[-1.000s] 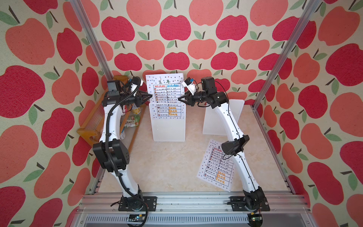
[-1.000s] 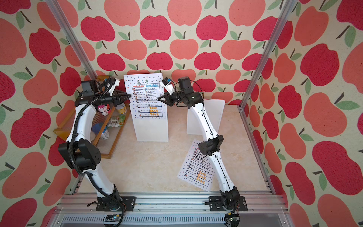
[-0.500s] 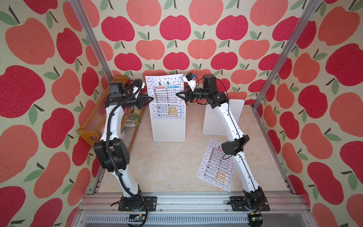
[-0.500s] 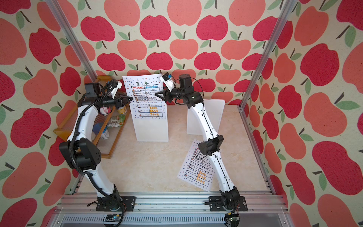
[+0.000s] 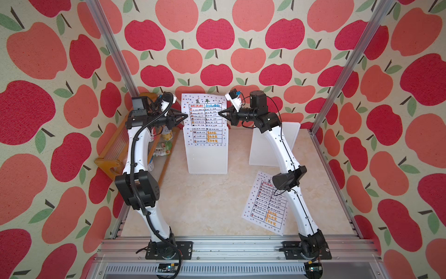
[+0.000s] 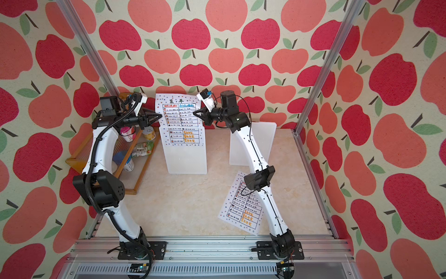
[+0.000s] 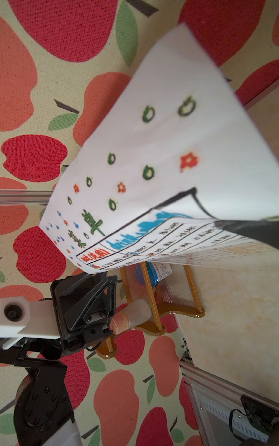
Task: Insert the menus into the narrow rack
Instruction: Insert the menu into the narrow rack.
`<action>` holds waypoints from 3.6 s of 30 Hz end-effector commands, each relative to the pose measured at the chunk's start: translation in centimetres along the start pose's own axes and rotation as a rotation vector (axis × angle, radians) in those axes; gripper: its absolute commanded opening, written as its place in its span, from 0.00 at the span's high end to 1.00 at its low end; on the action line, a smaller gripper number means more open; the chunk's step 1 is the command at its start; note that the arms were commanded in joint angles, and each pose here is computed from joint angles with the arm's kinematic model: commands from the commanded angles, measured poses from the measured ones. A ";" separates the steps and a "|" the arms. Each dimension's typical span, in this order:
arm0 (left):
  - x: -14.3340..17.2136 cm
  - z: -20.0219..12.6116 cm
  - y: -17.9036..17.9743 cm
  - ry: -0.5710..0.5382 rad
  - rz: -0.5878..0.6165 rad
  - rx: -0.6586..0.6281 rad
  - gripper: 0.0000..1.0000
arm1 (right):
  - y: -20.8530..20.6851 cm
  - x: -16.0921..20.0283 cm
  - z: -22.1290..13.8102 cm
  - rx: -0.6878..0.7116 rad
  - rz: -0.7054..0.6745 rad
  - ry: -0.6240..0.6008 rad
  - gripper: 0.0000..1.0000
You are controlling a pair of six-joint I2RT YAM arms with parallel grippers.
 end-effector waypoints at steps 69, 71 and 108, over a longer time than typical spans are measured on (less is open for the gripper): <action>1.4 0.5 1.0 -0.014 -0.028 0.075 0.86 | -1.0 -1.1 -0.7 0.030 -0.039 -0.067 0.95; 1.7 0.6 1.1 -0.012 -0.035 0.077 0.89 | -1.0 -0.9 -0.7 0.030 -0.033 -0.055 0.95; 1.3 -0.3 -0.4 -0.013 -0.017 0.070 0.78 | 0.9 0.7 0.4 0.011 -0.030 0.046 0.70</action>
Point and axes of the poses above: each gripper's point midway between its finger pads, its own z axis out along the fingers, its own y axis along the line the jaws close on, x = y × z, the point moved 7 cm from there along -z, back along the fingers
